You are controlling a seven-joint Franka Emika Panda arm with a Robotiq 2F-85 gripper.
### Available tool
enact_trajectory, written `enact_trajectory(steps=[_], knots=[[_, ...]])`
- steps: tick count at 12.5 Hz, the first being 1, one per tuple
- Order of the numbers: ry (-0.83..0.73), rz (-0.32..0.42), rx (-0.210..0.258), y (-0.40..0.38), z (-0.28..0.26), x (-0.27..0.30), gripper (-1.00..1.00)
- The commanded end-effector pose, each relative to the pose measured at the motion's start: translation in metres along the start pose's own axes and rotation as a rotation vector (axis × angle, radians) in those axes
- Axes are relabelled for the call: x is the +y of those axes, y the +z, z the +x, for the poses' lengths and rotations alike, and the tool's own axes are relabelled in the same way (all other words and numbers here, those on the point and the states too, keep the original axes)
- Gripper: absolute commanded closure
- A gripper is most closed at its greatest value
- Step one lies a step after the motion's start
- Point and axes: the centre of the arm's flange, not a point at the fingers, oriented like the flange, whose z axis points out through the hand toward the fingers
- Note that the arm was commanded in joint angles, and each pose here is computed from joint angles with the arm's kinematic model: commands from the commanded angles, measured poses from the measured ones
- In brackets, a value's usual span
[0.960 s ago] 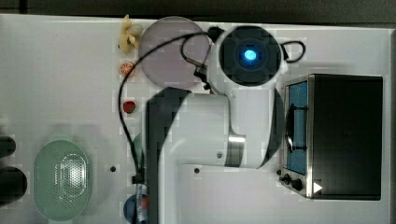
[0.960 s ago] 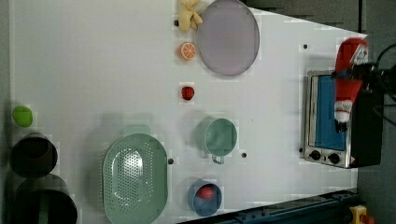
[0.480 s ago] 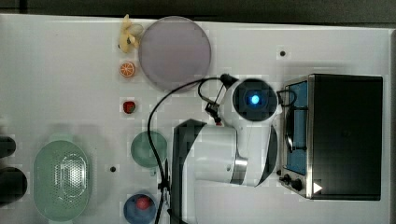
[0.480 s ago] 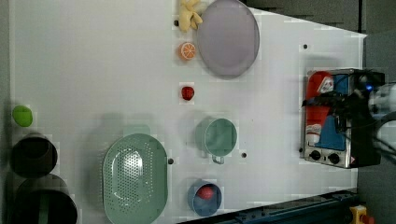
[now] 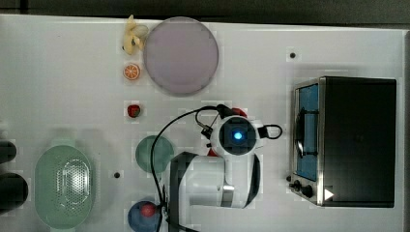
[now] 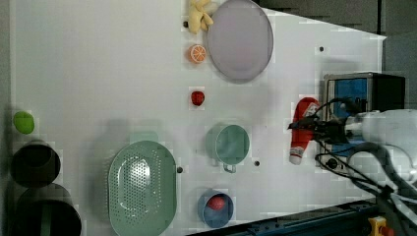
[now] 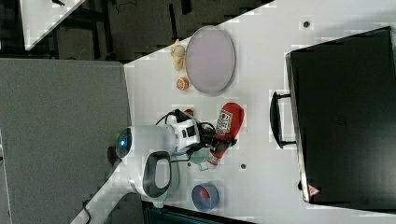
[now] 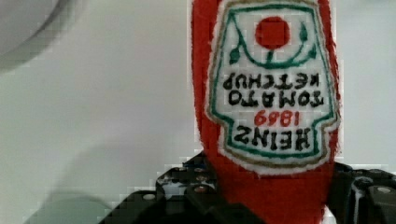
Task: Pick ketchup from plate and place it on table.
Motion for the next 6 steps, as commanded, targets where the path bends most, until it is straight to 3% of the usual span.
enact_trajectory(steps=[1, 2, 5, 6], knots=[[0.061, 0.047, 0.073, 0.005, 0.007, -0.026, -0.24], [0.062, 0.054, 0.080, 0.012, 0.008, -0.026, -0.30], [0.061, 0.052, 0.069, 0.030, 0.006, -0.026, -0.91], [0.058, 0.055, 0.075, 0.028, 0.006, -0.028, -1.00]])
